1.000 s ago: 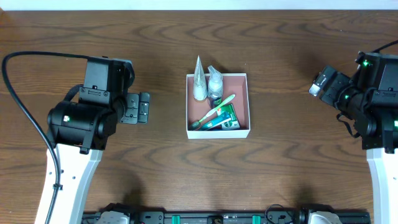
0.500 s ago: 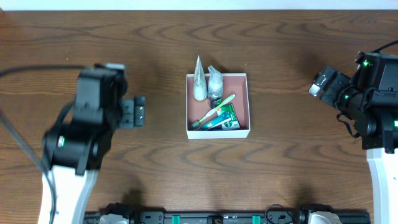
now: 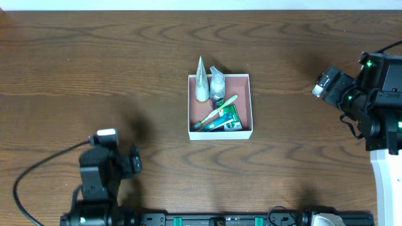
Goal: Pack container
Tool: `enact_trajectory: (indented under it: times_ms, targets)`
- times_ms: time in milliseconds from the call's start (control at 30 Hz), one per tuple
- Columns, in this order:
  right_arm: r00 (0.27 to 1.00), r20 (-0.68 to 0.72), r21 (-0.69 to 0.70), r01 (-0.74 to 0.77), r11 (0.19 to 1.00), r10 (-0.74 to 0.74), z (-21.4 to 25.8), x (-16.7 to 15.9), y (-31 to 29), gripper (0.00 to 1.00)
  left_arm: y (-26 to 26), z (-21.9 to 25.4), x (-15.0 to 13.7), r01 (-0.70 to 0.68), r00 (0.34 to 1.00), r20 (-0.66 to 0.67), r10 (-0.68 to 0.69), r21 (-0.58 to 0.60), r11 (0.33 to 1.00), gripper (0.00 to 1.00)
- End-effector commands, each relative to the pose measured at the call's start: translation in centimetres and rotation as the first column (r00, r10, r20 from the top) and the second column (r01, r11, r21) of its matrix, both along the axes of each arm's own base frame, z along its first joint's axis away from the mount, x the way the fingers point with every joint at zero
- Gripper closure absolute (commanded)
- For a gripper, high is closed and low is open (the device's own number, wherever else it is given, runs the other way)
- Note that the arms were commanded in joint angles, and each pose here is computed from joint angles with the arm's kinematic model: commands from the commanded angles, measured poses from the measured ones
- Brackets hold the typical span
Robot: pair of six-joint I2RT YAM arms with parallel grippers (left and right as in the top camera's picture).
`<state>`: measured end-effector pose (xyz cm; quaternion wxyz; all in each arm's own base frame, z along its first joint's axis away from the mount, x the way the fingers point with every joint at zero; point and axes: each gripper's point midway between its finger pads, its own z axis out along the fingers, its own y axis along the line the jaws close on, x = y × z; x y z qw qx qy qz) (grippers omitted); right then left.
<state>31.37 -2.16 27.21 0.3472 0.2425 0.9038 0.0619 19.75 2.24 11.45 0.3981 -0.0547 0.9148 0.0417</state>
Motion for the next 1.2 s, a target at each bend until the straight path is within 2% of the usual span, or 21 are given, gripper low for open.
enact_trajectory:
  times_ms: [0,300,600,1167]
  targets:
    - [1.0,0.006,-0.011,-0.005,1.0,0.005,0.3,0.0,-0.2,0.01,-0.3,-1.6,-0.5,0.02,1.0,0.016,-0.02,-0.007,1.0,0.02]
    - [1.0,0.005,-0.01,-0.005,1.0,0.005,0.3,0.0,-0.2,0.01,-1.0,-5.1,-1.3,0.047,0.999,0.024,-0.046,-0.031,0.998,0.02]
    - [1.0,0.006,-0.011,-0.005,1.0,0.005,0.3,0.0,-0.2,0.01,-0.9,-4.6,-0.9,0.05,0.99,0.134,-0.047,-0.022,0.999,0.02]
    - [1.0,0.006,-0.01,-0.005,1.0,0.005,0.3,0.0,-0.2,0.01,-0.9,-4.6,-0.9,0.05,0.99,0.134,-0.046,-0.021,0.999,0.02]
